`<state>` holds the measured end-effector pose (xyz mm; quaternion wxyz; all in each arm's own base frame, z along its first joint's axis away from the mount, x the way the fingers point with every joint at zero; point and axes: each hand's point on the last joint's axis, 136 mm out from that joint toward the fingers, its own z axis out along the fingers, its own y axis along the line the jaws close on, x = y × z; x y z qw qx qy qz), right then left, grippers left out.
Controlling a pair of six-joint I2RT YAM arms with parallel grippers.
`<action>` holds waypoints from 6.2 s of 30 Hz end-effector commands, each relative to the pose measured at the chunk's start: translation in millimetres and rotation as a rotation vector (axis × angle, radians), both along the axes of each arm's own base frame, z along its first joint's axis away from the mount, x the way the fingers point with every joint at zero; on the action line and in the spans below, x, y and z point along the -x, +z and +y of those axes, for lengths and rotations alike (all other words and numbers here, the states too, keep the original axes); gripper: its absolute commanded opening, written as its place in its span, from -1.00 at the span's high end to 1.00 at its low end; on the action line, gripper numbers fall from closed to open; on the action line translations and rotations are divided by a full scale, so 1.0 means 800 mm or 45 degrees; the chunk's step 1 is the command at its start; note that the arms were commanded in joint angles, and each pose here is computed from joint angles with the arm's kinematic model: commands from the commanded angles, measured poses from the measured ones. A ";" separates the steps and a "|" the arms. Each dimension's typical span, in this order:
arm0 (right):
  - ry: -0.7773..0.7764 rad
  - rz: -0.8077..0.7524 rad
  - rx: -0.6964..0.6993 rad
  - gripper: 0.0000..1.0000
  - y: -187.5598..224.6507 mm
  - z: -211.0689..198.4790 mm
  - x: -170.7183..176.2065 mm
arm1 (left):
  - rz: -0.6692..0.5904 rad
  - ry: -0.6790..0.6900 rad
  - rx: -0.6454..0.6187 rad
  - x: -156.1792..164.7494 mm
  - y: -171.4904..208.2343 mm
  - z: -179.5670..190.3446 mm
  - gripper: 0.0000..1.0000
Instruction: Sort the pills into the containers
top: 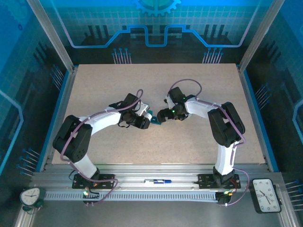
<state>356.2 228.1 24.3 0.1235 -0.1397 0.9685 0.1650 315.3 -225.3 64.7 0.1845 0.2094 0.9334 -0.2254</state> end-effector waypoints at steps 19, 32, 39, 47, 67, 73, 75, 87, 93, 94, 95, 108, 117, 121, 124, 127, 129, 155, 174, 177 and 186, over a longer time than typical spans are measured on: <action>-0.071 -0.074 -0.057 -1.00 0.058 -0.009 -0.004 | -0.751 0.045 0.364 -0.076 0.200 -0.035 1.00; -0.287 -0.174 0.006 -0.99 0.129 -0.086 -0.028 | -1.271 -0.011 0.485 -0.085 0.357 -0.035 1.00; -0.418 -0.104 0.087 -1.00 0.117 -0.135 -0.027 | -1.496 0.008 0.585 -0.080 0.420 -0.031 1.00; -0.420 -0.019 0.103 -1.00 0.093 -0.159 -0.025 | -1.589 0.014 0.762 -0.092 0.424 -0.046 1.00; -0.298 0.196 0.255 -0.73 0.018 -0.158 -0.022 | -1.459 -0.086 0.837 -0.093 0.354 -0.082 1.00; -0.286 0.200 0.265 -0.63 0.011 -0.154 -0.025 | -1.400 -0.097 0.858 -0.092 0.346 -0.087 1.00; -0.284 0.203 0.266 -0.57 0.008 -0.153 -0.027 | -1.400 -0.098 0.857 -0.091 0.346 -0.086 1.00; -0.253 0.208 0.318 -0.22 -0.003 -0.149 -0.028 | -1.375 -0.119 0.859 -0.093 0.339 -0.091 1.00; -0.250 0.218 0.332 -0.17 -0.008 -0.150 -0.024 | -1.371 -0.129 0.866 -0.090 0.340 -0.092 1.00; -0.249 0.220 0.334 -0.17 -0.009 -0.150 -0.023 | -1.374 -0.129 0.867 -0.090 0.341 -0.091 1.00; -0.245 0.221 0.340 -0.16 -0.010 -0.150 -0.022 | -1.374 -0.130 0.867 -0.090 0.341 -0.091 1.00; -0.199 0.227 0.425 0.02 -0.021 -0.146 -0.014 | -1.376 -0.134 0.859 -0.091 0.337 -0.092 1.00; -0.207 0.225 0.410 -0.13 -0.019 -0.143 -0.017 | -1.381 -0.153 0.855 -0.089 0.334 -0.093 1.00; -0.212 0.230 0.415 -0.18 -0.021 -0.143 -0.020 | -1.376 -0.150 0.849 -0.090 0.332 -0.093 1.00; -0.213 0.221 0.415 -0.17 -0.020 -0.142 -0.023 | -1.372 -0.155 0.851 -0.089 0.333 -0.094 1.00; -0.214 0.217 0.415 -0.16 -0.019 -0.142 -0.025 | -1.367 -0.158 0.855 -0.089 0.332 -0.095 1.00; -0.214 0.218 0.416 -0.14 -0.020 -0.142 -0.027 | -1.363 -0.160 0.857 -0.089 0.332 -0.095 1.00; -0.233 0.078 0.285 0.28 0.062 -0.127 -0.041 | -1.397 -0.189 0.848 -0.093 0.319 -0.099 1.00; -0.186 -0.138 0.121 0.28 0.229 -0.108 -0.048 | -1.460 -0.251 0.855 -0.111 0.237 -0.116 1.00; -0.160 -0.145 0.100 0.27 0.249 -0.105 -0.045 | -1.460 -0.270 0.857 -0.112 0.233 -0.116 1.00; -0.127 -0.168 0.058 0.27 0.289 -0.098 -0.040 | -1.483 -0.254 0.870 -0.123 0.264 -0.096 1.00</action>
